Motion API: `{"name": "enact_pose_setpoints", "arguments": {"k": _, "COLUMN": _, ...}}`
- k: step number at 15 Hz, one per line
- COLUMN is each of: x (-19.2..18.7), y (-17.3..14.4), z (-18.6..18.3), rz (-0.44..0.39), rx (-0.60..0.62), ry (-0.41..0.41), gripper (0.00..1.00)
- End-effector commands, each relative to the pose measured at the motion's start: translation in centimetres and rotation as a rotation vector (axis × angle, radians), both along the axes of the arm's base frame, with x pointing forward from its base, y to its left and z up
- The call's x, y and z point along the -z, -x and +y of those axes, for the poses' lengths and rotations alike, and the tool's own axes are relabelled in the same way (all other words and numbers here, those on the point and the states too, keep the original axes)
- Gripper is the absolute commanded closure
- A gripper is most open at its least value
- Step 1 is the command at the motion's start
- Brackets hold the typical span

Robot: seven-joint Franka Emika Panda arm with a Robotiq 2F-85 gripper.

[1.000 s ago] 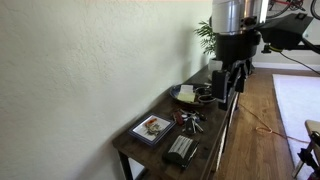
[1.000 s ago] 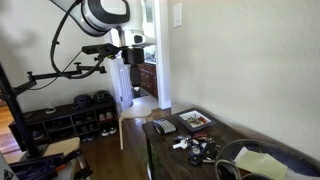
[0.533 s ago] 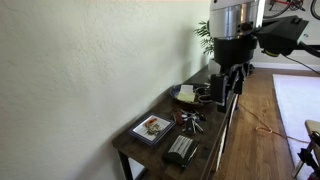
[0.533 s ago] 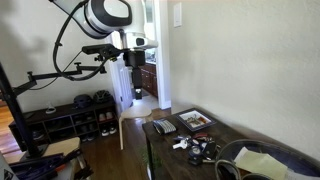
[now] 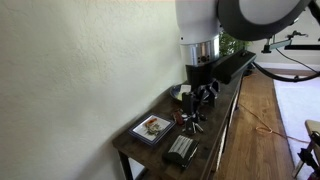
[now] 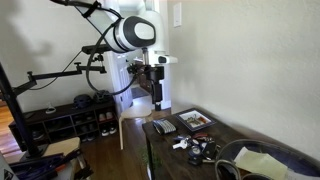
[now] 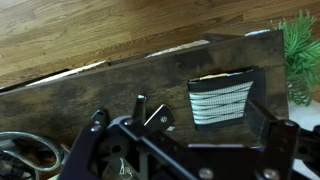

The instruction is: Put the bunch of keys in top of the picture frame

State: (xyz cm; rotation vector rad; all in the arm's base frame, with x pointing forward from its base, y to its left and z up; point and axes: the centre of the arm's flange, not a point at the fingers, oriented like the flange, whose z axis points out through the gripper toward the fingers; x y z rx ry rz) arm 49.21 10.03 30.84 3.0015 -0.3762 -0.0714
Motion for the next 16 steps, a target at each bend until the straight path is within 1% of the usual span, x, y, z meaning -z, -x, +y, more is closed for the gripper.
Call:
{"name": "enact_pose_setpoints", "arguments": {"k": 1, "x": 1.9, "y": -3.1, "z": -1.0, "rz": -0.028, "rx": 0.092, "ry": -0.006, "gripper": 0.0}}
{"name": "enact_pose_setpoints", "arguments": {"k": 4, "x": 3.2, "y": -4.0, "z": -2.5, "rz": -0.038, "rx": 0.159, "ry": -0.007, "gripper": 0.0}}
{"name": "enact_pose_setpoints", "arguments": {"k": 5, "x": 2.6, "y": -3.2, "z": -2.5, "rz": -0.015, "rx": 0.112, "ry": -0.014, "gripper": 0.0}}
{"name": "enact_pose_setpoints", "arguments": {"k": 7, "x": 3.2, "y": -3.5, "z": -2.9, "rz": -0.007, "rx": 0.118, "ry": -0.012, "gripper": 0.0}}
{"name": "enact_pose_setpoints", "arguments": {"k": 12, "x": 3.4, "y": -3.5, "z": -2.5, "rz": -0.003, "rx": 0.107, "ry": -0.012, "gripper": 0.0}}
{"name": "enact_pose_setpoints", "arguments": {"k": 16, "x": 4.7, "y": -3.8, "z": -3.6, "rz": 0.007, "rx": 0.154, "ry": 0.004, "gripper": 0.0}}
